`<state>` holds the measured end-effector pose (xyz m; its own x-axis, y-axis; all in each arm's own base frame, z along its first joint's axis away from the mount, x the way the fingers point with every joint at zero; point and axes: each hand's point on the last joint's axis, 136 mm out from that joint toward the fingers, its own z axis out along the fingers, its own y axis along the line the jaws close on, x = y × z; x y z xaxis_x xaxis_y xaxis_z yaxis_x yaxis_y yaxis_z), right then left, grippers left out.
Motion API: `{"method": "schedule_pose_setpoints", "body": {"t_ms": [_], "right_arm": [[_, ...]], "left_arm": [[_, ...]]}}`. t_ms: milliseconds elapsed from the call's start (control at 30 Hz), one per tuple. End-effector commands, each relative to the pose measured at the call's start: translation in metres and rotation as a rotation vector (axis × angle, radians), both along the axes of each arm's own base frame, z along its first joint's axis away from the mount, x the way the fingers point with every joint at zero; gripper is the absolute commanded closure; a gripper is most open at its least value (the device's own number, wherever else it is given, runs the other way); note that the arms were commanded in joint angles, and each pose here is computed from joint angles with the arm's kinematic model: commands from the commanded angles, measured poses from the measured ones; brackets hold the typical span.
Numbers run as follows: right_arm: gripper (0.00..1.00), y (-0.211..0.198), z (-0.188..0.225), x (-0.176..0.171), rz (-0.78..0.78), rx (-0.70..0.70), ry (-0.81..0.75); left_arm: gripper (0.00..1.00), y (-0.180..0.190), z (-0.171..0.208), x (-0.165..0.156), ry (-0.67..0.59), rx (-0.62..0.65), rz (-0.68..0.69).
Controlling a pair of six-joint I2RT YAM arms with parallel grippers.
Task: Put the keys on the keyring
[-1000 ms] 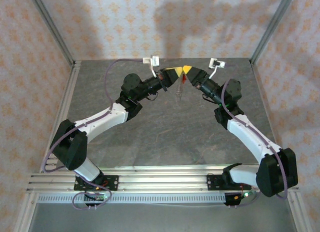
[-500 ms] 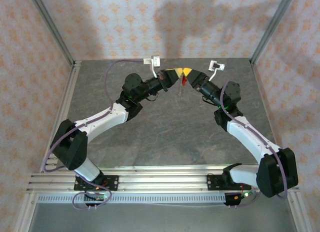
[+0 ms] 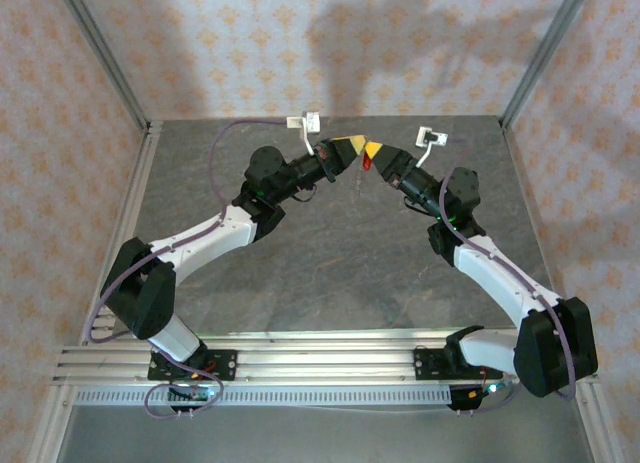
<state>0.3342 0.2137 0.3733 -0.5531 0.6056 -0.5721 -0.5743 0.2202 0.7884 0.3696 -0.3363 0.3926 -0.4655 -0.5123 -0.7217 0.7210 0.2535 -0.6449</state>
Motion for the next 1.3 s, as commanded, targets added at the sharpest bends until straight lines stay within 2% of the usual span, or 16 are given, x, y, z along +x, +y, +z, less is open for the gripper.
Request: {"method": "schedule_pose_setpoints", "body": {"t_ms": [0, 333, 533, 767, 900, 1033, 1267], "right_arm": [[0.75, 0.004, 0.016, -0.006, 0.024, 0.001, -0.05], [0.78, 0.006, 0.025, 0.0, 0.025, 0.01, -0.061], [1.0, 0.008, 0.022, 0.002, 0.03, 0.005, -0.057], [1.0, 0.007, 0.009, 0.006, 0.012, -0.032, -0.027], [1.0, 0.005, 0.001, 0.009, 0.014, -0.077, -0.006], [1.0, -0.001, -0.006, 0.011, 0.029, -0.152, 0.015], [1.0, -0.011, -0.01, 0.016, 0.081, -0.28, 0.029]], "left_arm": [[1.0, 0.0, 0.022, -0.008, -0.06, -0.045, -0.005], [1.0, -0.005, 0.018, -0.009, -0.057, -0.027, -0.014], [1.0, -0.005, 0.017, -0.009, -0.053, -0.022, -0.014], [1.0, 0.003, 0.015, -0.006, -0.046, 0.023, 0.033], [0.84, 0.02, 0.017, 0.001, -0.043, 0.043, 0.078], [0.62, 0.042, 0.022, 0.008, -0.047, 0.07, 0.113], [0.47, 0.049, 0.02, 0.015, -0.053, 0.219, 0.03]]}}
